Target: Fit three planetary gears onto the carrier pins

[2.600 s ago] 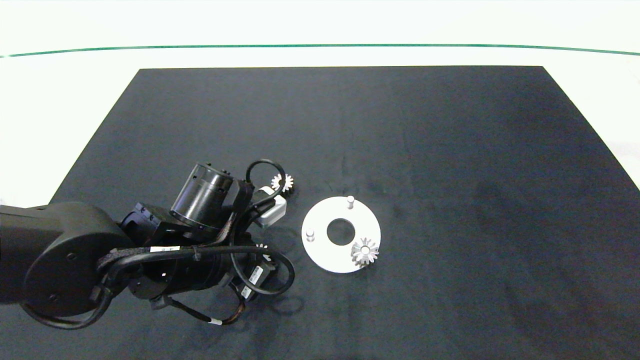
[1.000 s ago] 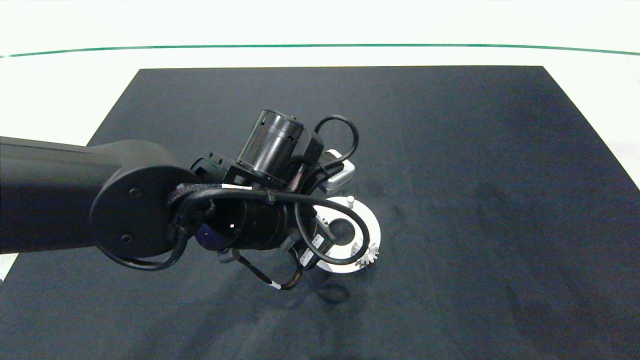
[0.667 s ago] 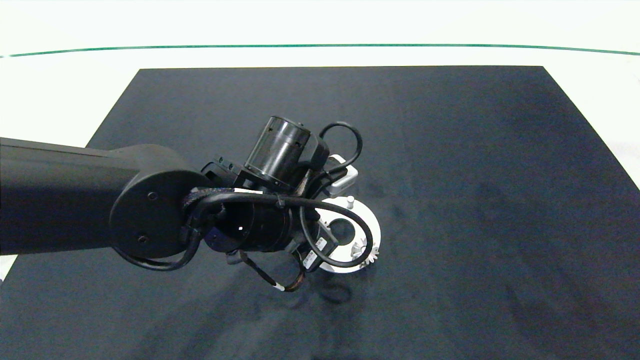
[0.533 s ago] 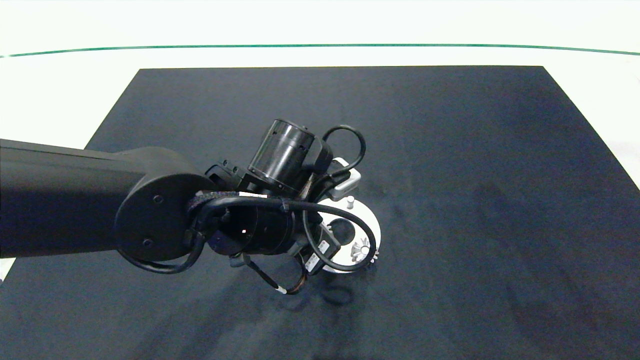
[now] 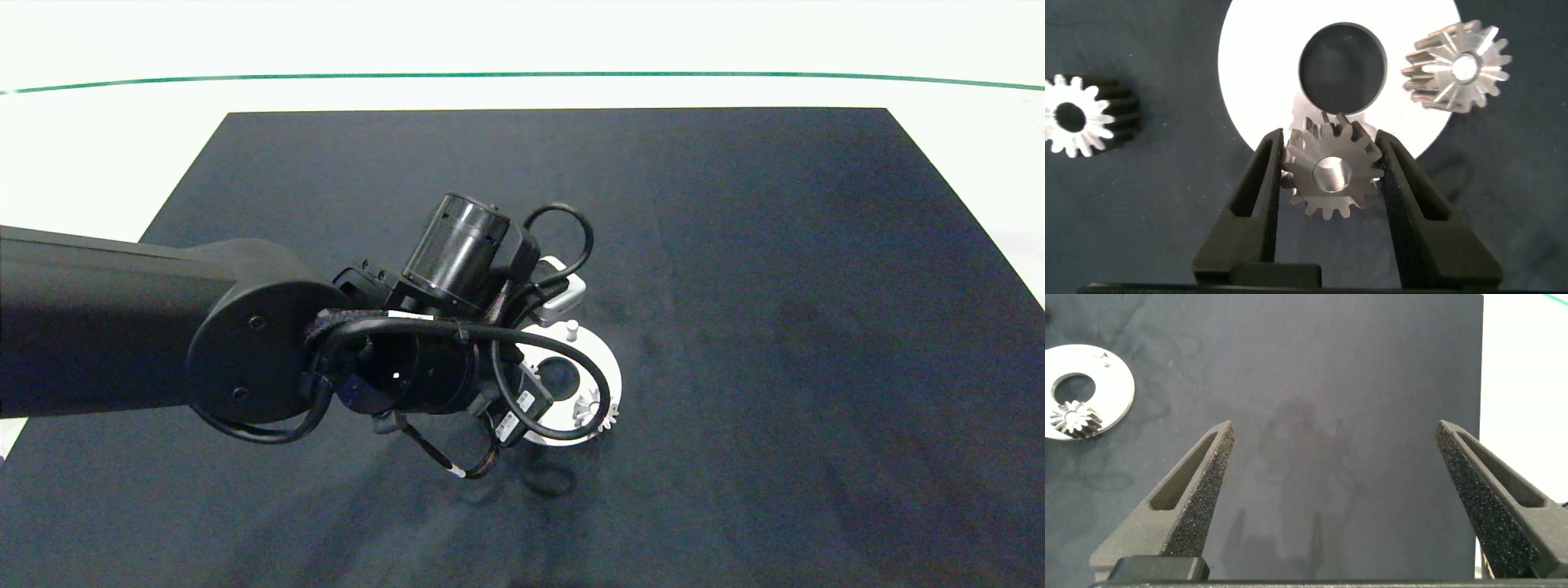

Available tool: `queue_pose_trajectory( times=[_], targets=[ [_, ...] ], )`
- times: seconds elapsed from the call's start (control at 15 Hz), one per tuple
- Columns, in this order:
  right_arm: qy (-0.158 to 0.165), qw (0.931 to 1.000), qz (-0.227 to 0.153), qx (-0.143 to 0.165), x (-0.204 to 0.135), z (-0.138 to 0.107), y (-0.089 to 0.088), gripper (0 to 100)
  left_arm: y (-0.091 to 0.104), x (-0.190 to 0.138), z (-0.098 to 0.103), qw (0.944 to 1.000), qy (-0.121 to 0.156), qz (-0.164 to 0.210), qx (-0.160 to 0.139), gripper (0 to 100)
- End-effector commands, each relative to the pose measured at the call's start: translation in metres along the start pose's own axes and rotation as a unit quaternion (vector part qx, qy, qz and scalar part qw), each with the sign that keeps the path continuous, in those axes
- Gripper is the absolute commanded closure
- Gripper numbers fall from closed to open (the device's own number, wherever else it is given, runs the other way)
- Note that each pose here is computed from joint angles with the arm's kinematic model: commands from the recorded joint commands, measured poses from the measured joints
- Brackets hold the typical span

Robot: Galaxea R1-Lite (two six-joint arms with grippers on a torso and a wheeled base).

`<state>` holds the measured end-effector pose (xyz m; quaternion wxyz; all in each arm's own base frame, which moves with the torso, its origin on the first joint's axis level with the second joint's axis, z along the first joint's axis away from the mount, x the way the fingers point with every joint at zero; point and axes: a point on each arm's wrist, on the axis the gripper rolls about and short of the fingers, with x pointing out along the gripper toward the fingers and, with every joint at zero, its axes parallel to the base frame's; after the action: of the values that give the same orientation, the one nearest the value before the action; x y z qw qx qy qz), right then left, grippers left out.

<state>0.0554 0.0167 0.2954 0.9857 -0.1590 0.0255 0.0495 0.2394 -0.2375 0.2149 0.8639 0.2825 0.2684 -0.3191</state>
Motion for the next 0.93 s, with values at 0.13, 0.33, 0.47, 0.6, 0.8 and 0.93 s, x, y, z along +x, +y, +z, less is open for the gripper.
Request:
queue_pose_trajectory(
  times=[0.13, 0.33, 0.47, 0.6, 0.8, 0.93],
  targets=[
    [0.001, 1.0000, -0.001, -0.001, 0.0000, -0.0001, 0.0000, 0, 0.0045, -0.0048, 0.0000, 1.0000, -0.004, 0.006, -0.001, 78],
    [0.001, 1.0000, -0.001, -0.001, 0.0000, -0.0001, 0.0000, 0, 0.0083, -0.0032, -0.0032, 0.9999, 0.003, 0.013, -0.002, 78],
    [0.001, 1.0000, -0.001, -0.001, 0.0000, -0.0001, 0.0000, 0, 0.0083, -0.0032, -0.0032, 0.9999, 0.003, 0.013, -0.002, 78],
    [0.000, 1.0000, -0.001, -0.001, -0.0004, -0.0001, -0.0002, 0, 0.0079, -0.0022, -0.0041, 0.9999, 0.005, 0.013, -0.001, 78],
    [0.000, 1.0000, -0.001, -0.001, -0.0004, -0.0001, -0.0002, 0, 0.0063, -0.0003, -0.0049, 0.9999, 0.008, 0.011, 0.000, 78],
    [0.000, 1.0000, -0.001, -0.001, -0.0008, -0.0002, -0.0003, 0, 0.0059, 0.0006, -0.0056, 0.9999, 0.010, 0.011, 0.001, 78]
  ],
)
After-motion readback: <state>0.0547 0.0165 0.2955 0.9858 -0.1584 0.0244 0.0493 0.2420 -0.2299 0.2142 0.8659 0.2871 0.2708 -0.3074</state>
